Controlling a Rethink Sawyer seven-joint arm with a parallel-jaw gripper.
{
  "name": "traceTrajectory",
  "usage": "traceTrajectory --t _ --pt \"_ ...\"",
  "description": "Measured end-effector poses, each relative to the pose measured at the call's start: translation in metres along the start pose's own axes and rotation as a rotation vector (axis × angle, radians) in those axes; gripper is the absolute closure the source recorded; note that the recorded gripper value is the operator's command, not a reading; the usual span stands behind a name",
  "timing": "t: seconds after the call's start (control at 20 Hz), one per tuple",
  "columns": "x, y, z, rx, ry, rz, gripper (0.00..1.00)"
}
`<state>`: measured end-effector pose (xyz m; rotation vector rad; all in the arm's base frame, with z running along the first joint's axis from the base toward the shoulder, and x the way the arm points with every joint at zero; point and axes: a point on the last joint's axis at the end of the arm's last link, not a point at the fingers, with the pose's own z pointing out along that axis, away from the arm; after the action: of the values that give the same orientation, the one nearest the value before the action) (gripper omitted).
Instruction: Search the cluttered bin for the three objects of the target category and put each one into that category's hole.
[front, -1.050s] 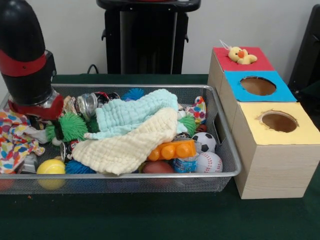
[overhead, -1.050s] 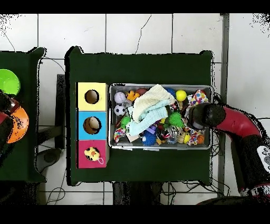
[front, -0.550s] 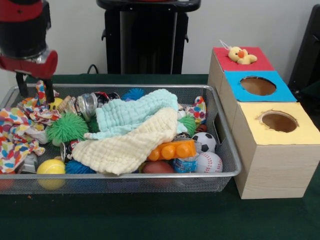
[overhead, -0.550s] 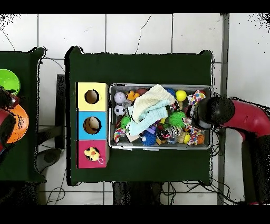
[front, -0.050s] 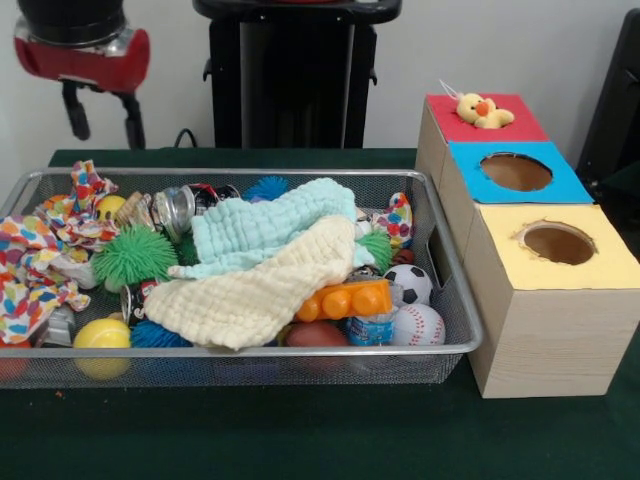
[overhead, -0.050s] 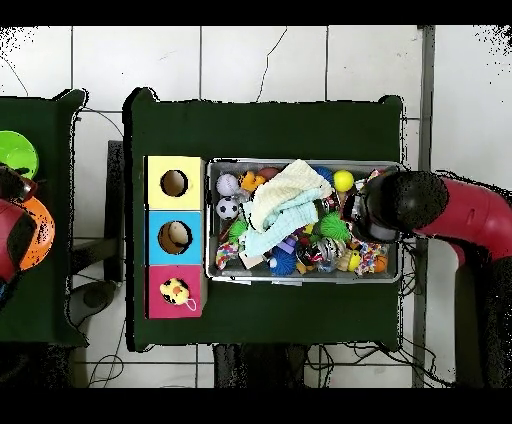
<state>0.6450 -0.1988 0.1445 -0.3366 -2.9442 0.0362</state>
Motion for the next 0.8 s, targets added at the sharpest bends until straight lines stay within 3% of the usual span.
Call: traceTrajectory --t 0.35,0.6,0.8 --pt "0.017 0.071 0.018 -0.033 0.008 -0.073 0.0" --pt "0.024 0.127 0.046 -0.033 -0.051 -0.151 0.0" --pt "0.023 0.148 0.075 -0.026 -0.113 -0.189 0.0"
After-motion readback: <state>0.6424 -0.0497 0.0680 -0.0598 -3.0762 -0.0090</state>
